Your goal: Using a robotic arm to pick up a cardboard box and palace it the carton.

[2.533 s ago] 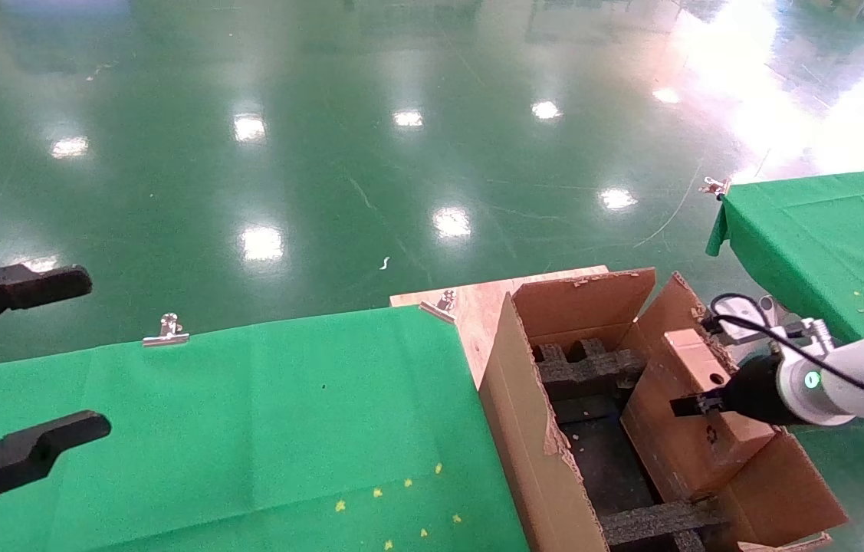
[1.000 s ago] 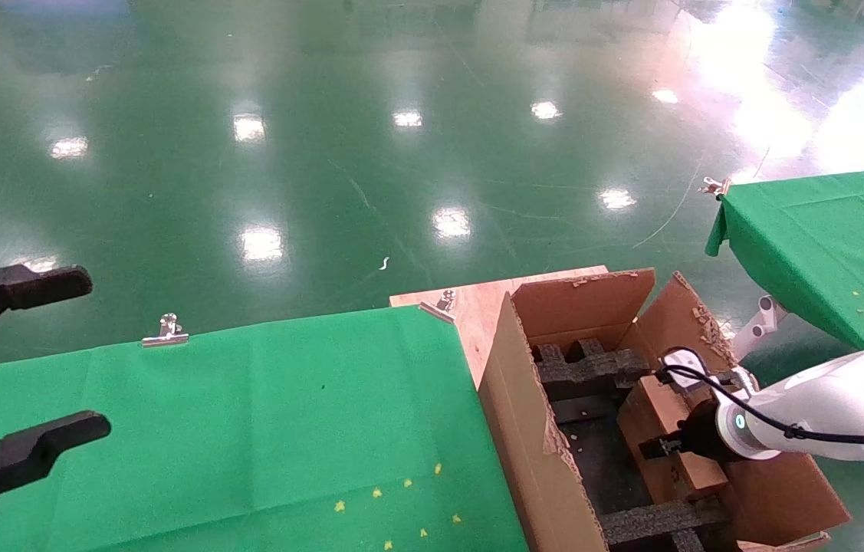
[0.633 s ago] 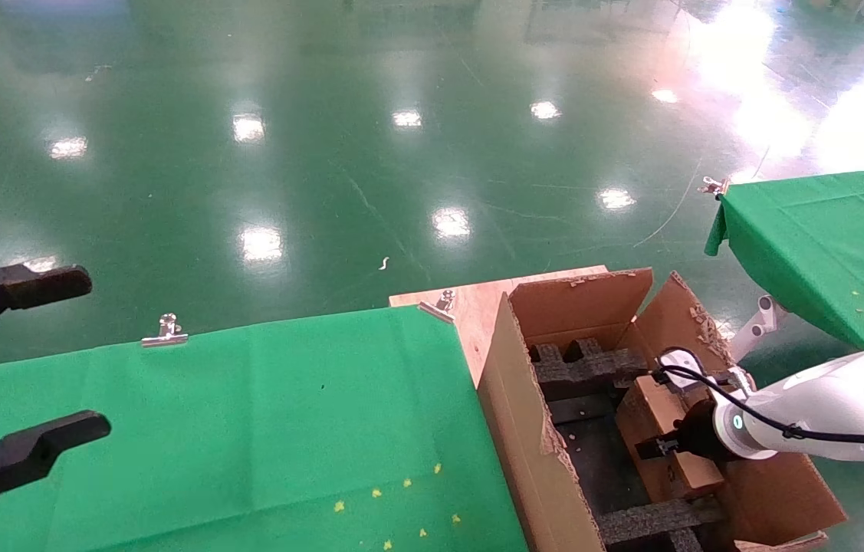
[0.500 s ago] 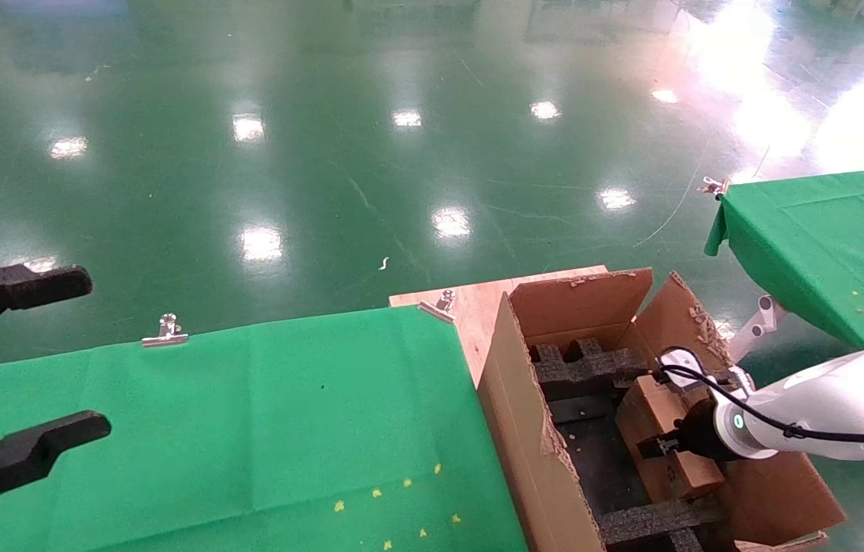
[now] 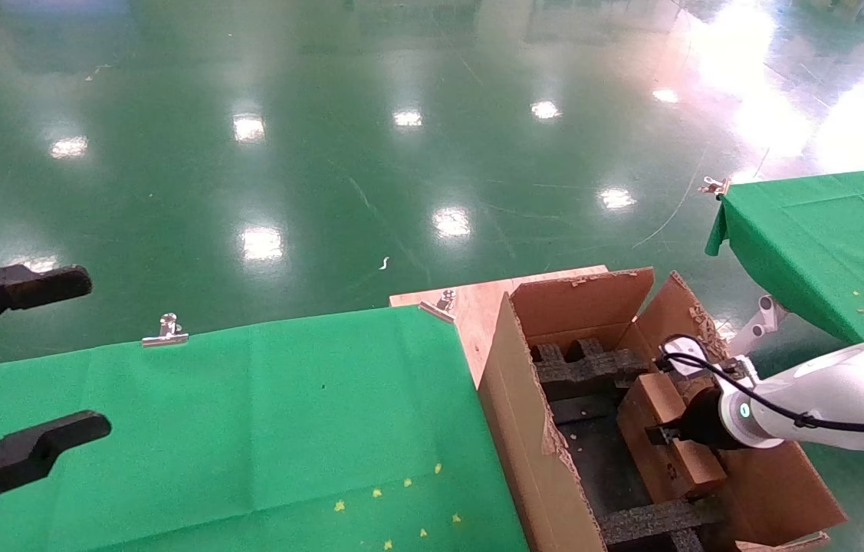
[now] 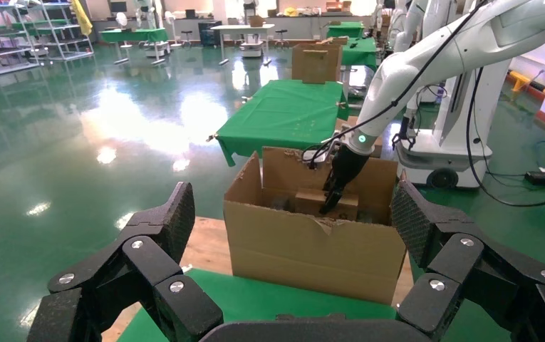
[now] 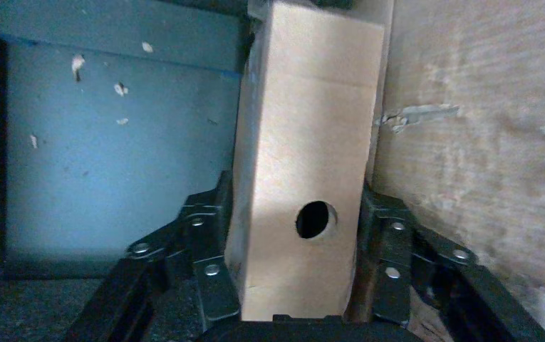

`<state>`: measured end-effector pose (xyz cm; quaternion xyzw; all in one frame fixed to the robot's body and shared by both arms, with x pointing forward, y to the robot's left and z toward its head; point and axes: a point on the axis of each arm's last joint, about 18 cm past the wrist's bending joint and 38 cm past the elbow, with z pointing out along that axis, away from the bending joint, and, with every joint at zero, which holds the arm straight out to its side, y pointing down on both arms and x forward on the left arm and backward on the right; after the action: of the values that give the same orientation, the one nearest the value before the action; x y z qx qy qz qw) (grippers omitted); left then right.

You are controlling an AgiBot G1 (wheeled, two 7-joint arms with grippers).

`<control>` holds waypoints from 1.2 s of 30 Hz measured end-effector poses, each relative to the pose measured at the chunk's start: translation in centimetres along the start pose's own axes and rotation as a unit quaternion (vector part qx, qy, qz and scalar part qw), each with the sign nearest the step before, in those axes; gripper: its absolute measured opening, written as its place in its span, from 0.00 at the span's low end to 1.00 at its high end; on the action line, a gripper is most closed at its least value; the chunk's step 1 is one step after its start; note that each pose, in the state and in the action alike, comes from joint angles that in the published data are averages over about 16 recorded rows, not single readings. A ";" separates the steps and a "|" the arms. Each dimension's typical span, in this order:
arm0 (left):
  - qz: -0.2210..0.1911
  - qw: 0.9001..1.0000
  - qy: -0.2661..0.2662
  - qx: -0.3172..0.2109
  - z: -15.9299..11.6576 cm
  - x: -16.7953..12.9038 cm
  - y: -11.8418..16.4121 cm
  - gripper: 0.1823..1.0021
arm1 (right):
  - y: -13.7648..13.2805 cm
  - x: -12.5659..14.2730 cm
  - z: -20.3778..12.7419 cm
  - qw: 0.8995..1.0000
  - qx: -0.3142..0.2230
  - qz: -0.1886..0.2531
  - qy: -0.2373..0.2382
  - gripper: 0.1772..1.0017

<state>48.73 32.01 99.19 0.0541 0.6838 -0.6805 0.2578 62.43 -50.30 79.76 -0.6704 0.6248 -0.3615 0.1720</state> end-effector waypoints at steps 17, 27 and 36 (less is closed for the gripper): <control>0.000 1.000 0.000 0.000 0.0 0.0 0.0 1.00 | -6.8 -0.8 -8.0 0.992 0.115 -0.022 -0.038 0.84; 0.000 1.000 0.000 0.000 0.0 0.0 0.0 1.00 | -12.3 -2.8 -15.9 0.974 0.191 -0.050 -0.113 0.97; 0.000 1.000 0.000 0.000 0.0 0.0 0.0 1.00 | -14.9 -4.4 -21.5 0.953 0.229 -0.073 -0.184 1.00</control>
<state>48.74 32.02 99.18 0.0539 0.6838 -0.6805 0.2578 58.18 -38.96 103.31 -0.7115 0.4322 -0.3773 0.4058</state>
